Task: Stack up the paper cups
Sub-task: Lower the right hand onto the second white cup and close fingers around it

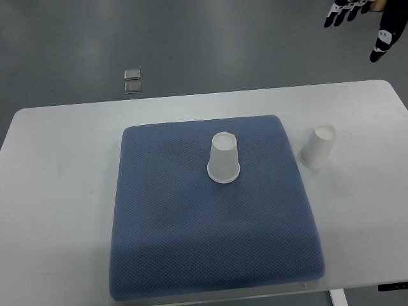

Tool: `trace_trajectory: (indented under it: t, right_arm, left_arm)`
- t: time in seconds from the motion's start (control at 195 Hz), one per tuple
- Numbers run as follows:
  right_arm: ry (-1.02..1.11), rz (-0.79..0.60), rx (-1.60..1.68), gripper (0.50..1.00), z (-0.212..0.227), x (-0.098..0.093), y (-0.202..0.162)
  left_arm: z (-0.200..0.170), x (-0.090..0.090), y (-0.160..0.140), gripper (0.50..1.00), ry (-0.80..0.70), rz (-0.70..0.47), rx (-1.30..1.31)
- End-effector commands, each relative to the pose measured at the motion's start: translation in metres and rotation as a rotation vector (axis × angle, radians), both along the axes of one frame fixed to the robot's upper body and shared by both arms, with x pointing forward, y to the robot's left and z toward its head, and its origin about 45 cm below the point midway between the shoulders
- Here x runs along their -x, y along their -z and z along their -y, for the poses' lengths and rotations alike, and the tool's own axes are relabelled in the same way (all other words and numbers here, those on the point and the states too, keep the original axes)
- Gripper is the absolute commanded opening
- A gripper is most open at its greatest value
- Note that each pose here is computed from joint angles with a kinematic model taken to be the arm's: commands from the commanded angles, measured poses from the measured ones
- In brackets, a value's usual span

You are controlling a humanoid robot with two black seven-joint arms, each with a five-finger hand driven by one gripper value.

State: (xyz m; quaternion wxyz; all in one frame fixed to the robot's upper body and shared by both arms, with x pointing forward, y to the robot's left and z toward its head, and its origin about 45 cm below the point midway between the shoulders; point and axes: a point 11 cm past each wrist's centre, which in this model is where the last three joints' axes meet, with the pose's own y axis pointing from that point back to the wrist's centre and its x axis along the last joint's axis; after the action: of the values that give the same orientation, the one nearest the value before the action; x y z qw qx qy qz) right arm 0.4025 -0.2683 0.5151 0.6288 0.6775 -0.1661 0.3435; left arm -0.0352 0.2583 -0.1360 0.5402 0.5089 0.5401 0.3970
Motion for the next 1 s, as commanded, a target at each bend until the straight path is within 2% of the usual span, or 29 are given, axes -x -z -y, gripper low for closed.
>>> trace_trajectory:
  t: [0.0,0.19,0.488,0.714,0.997]
  right_arm:
    - [0.013,-0.034,0.002,0.924,0.004,-0.004,0.016]
    - [0.094,-0.139,0.016,0.924,0.03,-0.015,0.072]
    - [0.233,-0.037,-0.061,0.921,0.047,-0.045,0.161]
    - [0.235,-0.052,-0.073,0.921,0.034,-0.047,0.214]
    - [0.247,-0.074,-0.043,0.921,0.036,-0.049,0.248]
  left_arm:
    - [0.0,0.0,0.0,1.0,-0.003,0.0,0.0]
    - [0.0,0.0,0.0,1.0,-0.007,0.0,-0.002]
    - [-0.002,-0.001,0.0,1.0,-0.009,0.001,-0.006]
    - [-0.002,0.0,0.0,1.0,-0.011,0.0,-0.009]
    - [-0.003,0.001,0.0,1.0,-0.011,-0.002,-0.012]
